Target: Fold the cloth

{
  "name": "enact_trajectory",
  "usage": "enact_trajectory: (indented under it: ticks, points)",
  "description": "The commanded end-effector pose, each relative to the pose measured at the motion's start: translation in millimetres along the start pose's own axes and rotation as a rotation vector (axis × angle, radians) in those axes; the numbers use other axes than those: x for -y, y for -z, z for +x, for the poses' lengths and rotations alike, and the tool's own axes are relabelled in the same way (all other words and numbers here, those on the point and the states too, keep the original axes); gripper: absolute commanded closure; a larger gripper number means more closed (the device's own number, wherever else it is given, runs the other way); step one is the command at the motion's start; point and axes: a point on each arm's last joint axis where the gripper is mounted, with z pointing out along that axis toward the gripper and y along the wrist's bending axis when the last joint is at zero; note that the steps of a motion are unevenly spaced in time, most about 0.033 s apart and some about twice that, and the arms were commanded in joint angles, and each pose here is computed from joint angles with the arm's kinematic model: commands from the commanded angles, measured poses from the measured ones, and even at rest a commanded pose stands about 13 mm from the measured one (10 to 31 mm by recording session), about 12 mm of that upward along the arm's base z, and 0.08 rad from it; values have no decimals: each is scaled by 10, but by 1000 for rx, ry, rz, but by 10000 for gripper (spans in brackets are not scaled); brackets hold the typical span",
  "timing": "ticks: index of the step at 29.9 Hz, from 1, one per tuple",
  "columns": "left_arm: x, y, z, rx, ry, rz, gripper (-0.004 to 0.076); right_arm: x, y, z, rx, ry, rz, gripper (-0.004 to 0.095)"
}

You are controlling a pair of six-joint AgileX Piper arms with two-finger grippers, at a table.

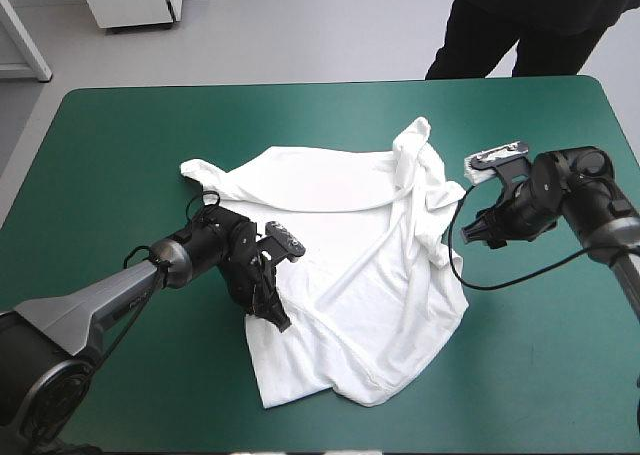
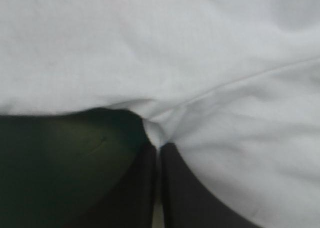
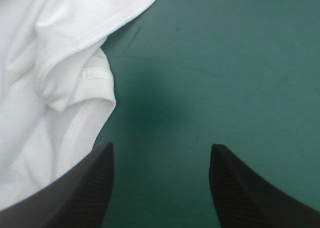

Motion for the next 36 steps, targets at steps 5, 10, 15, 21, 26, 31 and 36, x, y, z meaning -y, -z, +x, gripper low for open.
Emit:
enact_trajectory:
  ticks: [5,10,15,21,26,31,36]
  points:
    - [146,-88,23,-32,58,123,746,103,-124,-470,87,14,23,367]
    - [151,-79,30,-44,57,129,746,185,-348,-827,113,-4,-10,367]
    - [159,-77,30,-46,61,137,746,267,-646,-1036,106,-32,-57,367]
    - [159,-73,25,-43,57,139,746,411,-924,-1145,100,-54,-104,367]
    - [160,-73,19,-35,44,140,746,423,-1109,-1174,85,-47,-134,367]
    - [169,-72,11,-26,41,150,746,366,-1345,-1138,22,-59,-195,367]
    - [169,-72,2,-16,38,150,746,306,-1507,-1083,-49,-72,-257,525]
